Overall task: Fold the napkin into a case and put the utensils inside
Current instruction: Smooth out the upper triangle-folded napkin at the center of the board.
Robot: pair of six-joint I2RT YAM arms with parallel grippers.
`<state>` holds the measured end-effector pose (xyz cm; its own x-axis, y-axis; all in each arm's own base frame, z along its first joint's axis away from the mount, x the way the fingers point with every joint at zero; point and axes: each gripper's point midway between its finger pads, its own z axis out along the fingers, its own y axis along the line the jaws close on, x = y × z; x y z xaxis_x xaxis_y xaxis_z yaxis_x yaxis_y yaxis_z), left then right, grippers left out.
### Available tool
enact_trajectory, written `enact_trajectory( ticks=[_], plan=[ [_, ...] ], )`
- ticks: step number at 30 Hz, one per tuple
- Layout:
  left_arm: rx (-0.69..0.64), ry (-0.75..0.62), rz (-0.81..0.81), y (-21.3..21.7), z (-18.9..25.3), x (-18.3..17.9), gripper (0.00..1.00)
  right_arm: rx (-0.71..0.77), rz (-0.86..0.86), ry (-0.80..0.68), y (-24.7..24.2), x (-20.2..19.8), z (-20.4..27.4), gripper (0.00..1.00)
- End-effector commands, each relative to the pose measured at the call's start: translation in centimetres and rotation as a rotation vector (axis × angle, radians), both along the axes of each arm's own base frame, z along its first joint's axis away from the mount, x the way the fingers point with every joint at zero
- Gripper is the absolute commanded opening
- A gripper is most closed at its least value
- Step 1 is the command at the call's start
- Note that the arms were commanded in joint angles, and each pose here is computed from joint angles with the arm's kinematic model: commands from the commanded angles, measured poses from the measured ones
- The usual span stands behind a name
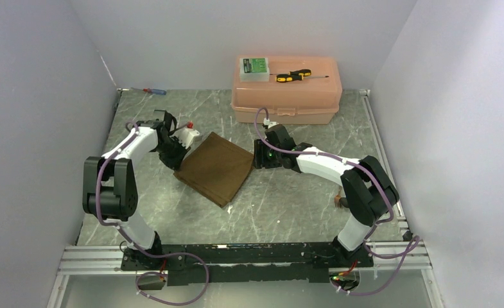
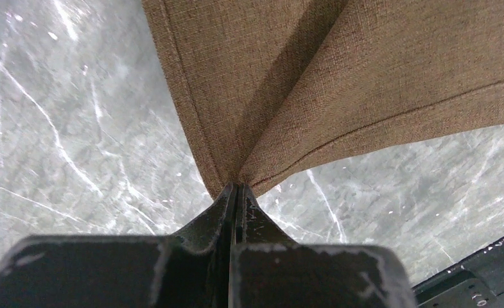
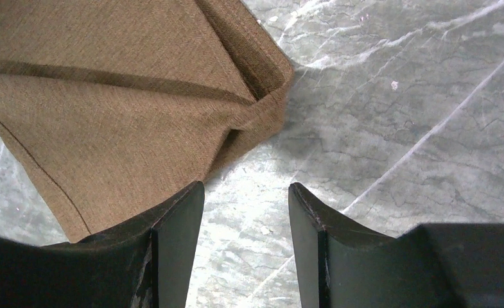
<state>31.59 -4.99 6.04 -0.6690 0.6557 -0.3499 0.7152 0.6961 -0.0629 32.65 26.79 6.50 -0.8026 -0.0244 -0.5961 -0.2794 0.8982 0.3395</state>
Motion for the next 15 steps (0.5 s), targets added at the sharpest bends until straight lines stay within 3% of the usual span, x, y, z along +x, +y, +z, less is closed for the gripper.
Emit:
enact_trajectory(
  ticks=[1, 7, 15],
  plan=[
    [0.032, -0.026, -0.016, 0.5, 0.2, -0.6, 0.03, 0.051, -0.010, -0.056, 0.7, 1.2, 1.8, 0.55],
    [0.081, -0.035, 0.011, 1.4, -2.5, 0.6, 0.03, 0.086, 0.002, -0.062, 1.7, 1.5, 2.8, 0.52],
    [0.049, -0.042, 0.042, 0.8, -3.4, 1.8, 0.03, 0.215, 0.046, -0.060, 4.8, 2.2, 4.8, 0.38]
  ],
)
